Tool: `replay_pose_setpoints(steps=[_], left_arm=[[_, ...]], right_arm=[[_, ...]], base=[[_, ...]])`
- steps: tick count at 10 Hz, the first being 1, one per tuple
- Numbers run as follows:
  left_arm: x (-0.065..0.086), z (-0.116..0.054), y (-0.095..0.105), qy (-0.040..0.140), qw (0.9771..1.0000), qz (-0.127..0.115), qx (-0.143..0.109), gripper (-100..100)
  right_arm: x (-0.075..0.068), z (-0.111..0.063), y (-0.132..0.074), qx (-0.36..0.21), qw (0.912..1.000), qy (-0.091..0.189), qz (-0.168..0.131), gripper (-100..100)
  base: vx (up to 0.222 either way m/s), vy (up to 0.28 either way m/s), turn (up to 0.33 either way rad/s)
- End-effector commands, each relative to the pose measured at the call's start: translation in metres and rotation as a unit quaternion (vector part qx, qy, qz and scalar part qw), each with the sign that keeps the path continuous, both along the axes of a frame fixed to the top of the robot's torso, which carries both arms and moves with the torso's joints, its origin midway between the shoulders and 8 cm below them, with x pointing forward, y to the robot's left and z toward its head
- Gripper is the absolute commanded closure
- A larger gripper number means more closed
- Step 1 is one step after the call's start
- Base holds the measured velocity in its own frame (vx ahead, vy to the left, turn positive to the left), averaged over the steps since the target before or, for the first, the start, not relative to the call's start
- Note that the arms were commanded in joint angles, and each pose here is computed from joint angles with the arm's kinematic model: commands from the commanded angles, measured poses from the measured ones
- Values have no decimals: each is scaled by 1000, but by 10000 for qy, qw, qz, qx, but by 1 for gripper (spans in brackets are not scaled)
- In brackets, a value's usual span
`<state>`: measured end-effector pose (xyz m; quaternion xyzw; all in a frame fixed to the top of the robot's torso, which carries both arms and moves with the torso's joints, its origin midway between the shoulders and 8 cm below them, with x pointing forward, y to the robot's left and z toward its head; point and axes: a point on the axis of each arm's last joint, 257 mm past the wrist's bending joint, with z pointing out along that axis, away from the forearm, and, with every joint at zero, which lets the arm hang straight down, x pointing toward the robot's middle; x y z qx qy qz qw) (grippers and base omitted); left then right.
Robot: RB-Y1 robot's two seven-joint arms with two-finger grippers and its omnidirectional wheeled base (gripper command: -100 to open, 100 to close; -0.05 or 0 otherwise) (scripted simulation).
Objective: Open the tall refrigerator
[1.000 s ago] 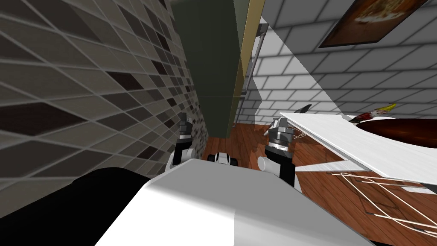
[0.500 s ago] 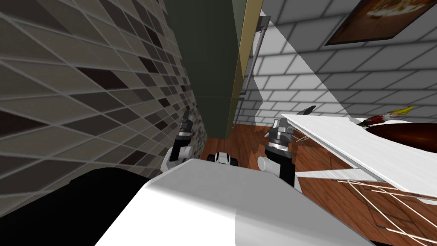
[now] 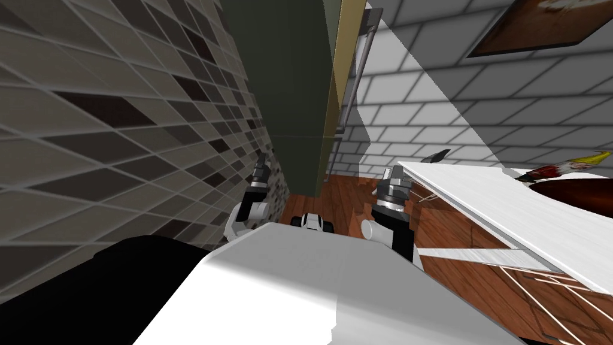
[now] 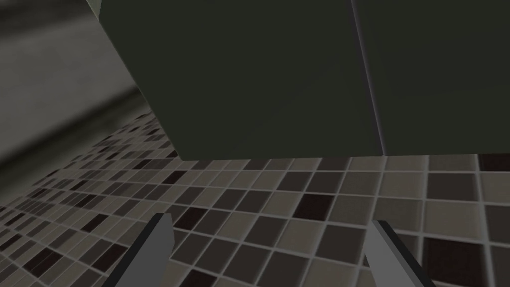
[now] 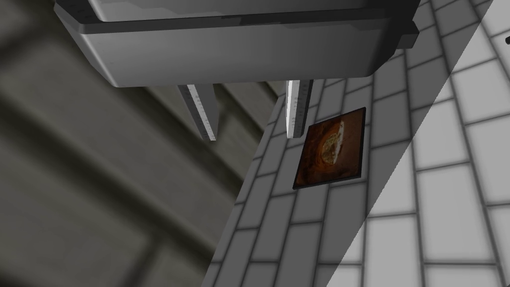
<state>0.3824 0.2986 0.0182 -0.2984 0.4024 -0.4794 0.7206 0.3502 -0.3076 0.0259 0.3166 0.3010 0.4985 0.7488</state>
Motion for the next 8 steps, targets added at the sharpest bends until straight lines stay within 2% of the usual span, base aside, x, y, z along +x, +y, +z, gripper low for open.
replay_pose_setpoints(steps=[1,4,5,6,7,8], left_arm=[[7,2,3,116,9999,15,-5,-100],[17,8,7,248,9997,35,-31,-100],[18,5,8,314,9995,51,-43,-100],[22,12,9,314,9995,46,-59,-100],[24,7,11,422,9991,73,-80,-100],[28,14,12,410,9991,65,-104,-100]], right_arm=[[0,0,0,0,10000,0,0,0],[0,0,0,0,10000,0,0,0],[0,0,0,0,10000,0,0,0],[0,0,0,0,10000,0,0,0],[0,0,0,0,10000,0,0,0],[0,0,0,0,10000,0,0,0]], base=[[78,-72,31],[94,-84,46],[88,-94,30],[102,-100,72],[100,-85,33],[117,-112,52]])
